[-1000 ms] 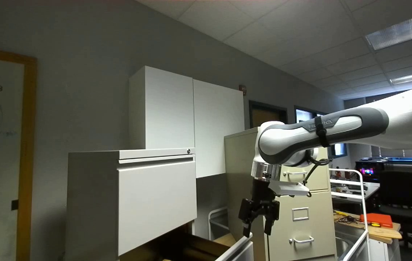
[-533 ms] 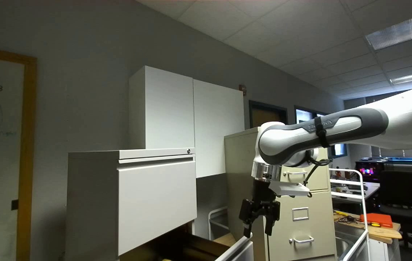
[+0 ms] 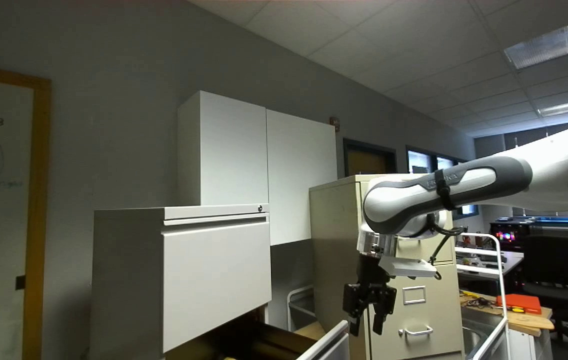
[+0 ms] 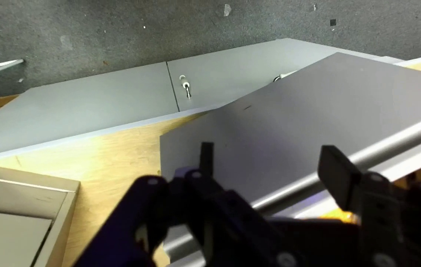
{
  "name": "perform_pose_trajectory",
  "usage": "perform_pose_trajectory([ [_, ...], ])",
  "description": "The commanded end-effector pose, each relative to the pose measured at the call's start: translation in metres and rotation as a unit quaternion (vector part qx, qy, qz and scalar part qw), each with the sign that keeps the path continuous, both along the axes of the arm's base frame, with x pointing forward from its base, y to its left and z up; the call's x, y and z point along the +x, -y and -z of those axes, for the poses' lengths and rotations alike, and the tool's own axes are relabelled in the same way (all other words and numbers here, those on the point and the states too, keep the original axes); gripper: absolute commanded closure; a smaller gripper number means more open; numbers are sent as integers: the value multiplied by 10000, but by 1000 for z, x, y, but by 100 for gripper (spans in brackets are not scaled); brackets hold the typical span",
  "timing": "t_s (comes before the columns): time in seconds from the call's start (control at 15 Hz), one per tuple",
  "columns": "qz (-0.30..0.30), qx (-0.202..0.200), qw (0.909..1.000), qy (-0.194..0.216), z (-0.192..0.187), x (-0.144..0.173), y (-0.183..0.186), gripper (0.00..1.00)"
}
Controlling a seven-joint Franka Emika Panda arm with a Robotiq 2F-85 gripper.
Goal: Close the bottom drawer of the file cabinet
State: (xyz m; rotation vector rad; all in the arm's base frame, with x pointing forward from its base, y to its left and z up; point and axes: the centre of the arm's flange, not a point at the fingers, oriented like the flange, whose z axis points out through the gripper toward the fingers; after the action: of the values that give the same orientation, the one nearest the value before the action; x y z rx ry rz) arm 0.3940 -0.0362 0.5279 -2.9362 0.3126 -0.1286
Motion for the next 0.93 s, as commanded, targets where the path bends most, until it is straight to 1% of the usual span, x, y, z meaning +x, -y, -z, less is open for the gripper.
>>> perform_pose_trajectory([
  [0.0,329,90,9994,-18,25,-1,21,55],
  [0.13,551,77,9984,54,42,2,36,71],
  [0.33,911,230,9954,190,64,11,58,94],
  [0.4,1034,333,9938,255,72,15,64,97],
  [0.6,1349,709,9872,473,88,32,76,100],
  [0.8,1413,1193,9796,788,96,55,80,95],
  [0.87,1420,1339,9767,891,96,62,80,97],
])
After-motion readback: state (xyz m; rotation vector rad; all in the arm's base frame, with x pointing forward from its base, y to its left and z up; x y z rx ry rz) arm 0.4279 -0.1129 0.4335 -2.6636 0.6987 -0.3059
